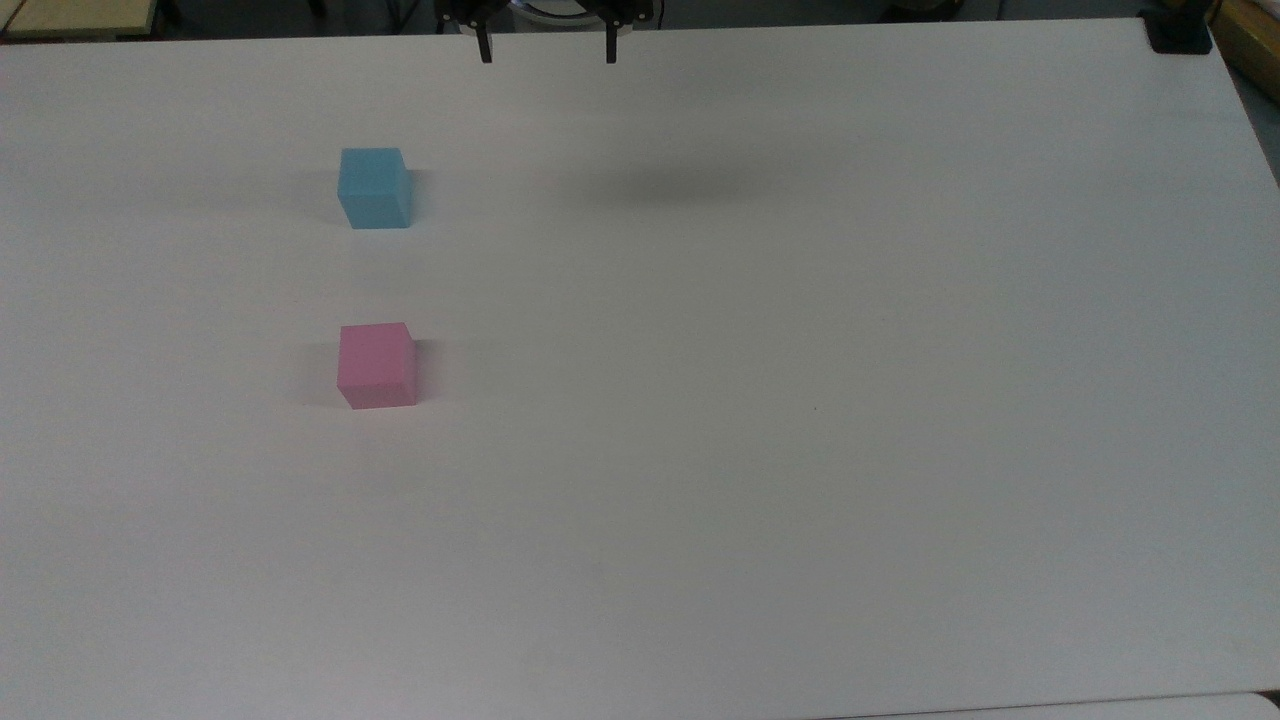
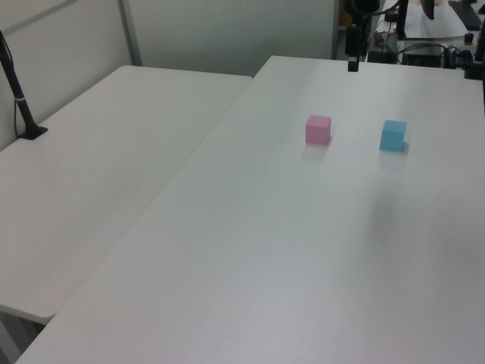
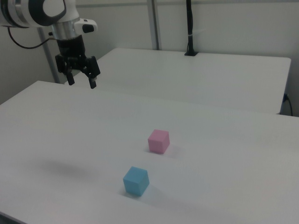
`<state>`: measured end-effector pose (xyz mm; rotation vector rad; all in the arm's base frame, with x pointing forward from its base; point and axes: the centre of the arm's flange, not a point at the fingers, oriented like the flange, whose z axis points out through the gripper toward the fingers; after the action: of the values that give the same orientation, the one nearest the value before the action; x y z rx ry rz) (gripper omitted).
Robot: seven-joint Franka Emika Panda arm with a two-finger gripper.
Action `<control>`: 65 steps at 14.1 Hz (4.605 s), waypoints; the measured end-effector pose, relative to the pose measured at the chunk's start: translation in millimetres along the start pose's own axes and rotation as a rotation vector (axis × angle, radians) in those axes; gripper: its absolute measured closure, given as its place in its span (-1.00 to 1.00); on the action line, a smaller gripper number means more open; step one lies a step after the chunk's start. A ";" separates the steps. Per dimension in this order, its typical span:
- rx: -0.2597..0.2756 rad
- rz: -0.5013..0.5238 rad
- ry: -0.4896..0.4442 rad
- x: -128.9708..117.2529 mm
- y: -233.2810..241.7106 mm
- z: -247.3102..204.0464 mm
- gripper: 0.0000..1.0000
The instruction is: Put blue cube on pink cube
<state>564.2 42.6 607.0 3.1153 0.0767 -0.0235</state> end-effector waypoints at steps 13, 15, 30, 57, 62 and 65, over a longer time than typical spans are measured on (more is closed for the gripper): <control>0.000 0.005 0.000 0.1 2.3 0.1 -1.00; 0.000 0.005 0.000 0.0 2.3 0.0 -1.00; -0.058 0.038 -0.037 -82.9 120.1 0.7 -1.00; -0.053 -0.008 0.017 -80.5 197.3 295.4 -0.21; -0.048 -0.006 -0.013 -82.6 197.1 279.4 -0.21; -0.047 -0.014 -0.059 -83.2 192.2 203.4 -0.21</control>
<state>487.6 -158.6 409.7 3.0641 0.0972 -0.1121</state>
